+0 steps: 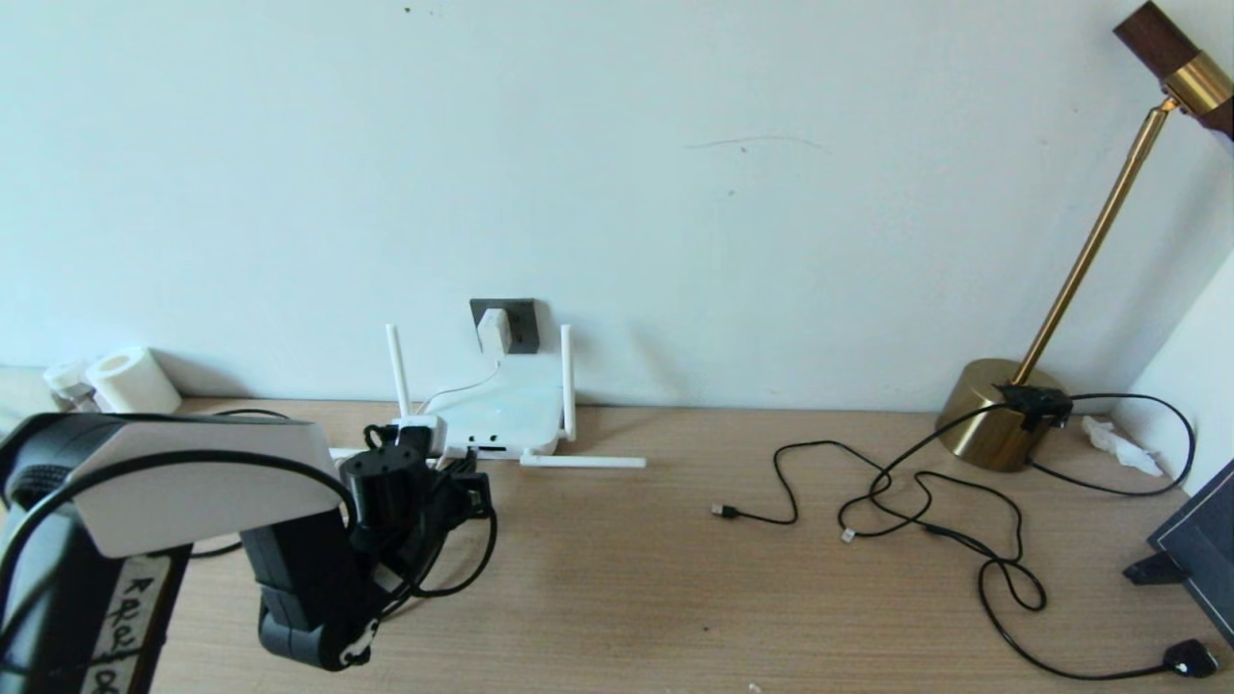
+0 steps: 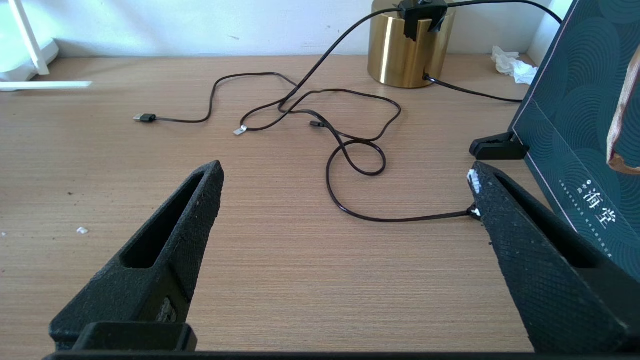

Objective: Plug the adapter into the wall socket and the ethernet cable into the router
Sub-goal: Plug cable into router interface

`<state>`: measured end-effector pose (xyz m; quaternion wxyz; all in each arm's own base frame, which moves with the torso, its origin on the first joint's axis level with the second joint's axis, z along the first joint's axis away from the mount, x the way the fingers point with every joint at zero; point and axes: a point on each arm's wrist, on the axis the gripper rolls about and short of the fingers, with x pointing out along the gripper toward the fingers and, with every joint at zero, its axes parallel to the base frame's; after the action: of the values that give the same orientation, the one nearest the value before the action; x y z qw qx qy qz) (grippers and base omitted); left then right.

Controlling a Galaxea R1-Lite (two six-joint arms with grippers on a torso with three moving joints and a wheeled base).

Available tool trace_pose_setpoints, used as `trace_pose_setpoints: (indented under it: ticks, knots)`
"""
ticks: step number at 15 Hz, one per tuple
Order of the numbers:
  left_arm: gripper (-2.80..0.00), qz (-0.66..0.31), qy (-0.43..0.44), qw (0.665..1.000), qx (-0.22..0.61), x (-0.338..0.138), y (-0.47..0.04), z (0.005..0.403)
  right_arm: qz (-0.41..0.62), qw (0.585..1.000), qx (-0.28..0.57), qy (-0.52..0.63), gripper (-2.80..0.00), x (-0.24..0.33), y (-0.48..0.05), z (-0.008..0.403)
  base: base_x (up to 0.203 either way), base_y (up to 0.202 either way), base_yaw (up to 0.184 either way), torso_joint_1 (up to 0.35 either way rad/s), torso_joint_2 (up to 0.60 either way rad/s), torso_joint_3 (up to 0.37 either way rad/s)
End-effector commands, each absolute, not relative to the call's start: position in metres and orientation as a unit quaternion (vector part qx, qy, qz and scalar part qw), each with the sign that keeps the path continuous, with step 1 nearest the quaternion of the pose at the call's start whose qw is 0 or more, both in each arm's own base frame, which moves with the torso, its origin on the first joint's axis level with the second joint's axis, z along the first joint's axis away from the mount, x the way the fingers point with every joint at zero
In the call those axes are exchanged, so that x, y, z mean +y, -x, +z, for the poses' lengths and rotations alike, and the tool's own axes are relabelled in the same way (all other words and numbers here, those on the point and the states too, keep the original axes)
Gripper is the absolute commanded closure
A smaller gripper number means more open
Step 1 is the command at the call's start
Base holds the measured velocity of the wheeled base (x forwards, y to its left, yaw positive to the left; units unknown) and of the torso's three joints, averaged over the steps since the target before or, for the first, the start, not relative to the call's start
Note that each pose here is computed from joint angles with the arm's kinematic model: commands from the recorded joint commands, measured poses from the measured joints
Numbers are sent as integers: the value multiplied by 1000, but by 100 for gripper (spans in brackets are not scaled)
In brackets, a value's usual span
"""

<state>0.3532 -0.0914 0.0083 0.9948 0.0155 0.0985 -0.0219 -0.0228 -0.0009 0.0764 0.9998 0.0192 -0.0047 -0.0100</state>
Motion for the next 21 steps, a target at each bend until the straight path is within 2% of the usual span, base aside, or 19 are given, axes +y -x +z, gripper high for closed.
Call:
trace_pose_setpoints:
  ticks: [1, 21]
  knots:
    - [0, -21, -14, 995, 95, -91, -353, 9, -10, 1000, -4, -19, -280, -1, 23, 76, 0, 0, 0, 0, 0, 0]
    - [0, -18, -13, 995, 93, -90, -355, 9, -10, 1000, -4, -19, -280, -1, 23, 76, 0, 0, 0, 0, 0, 0]
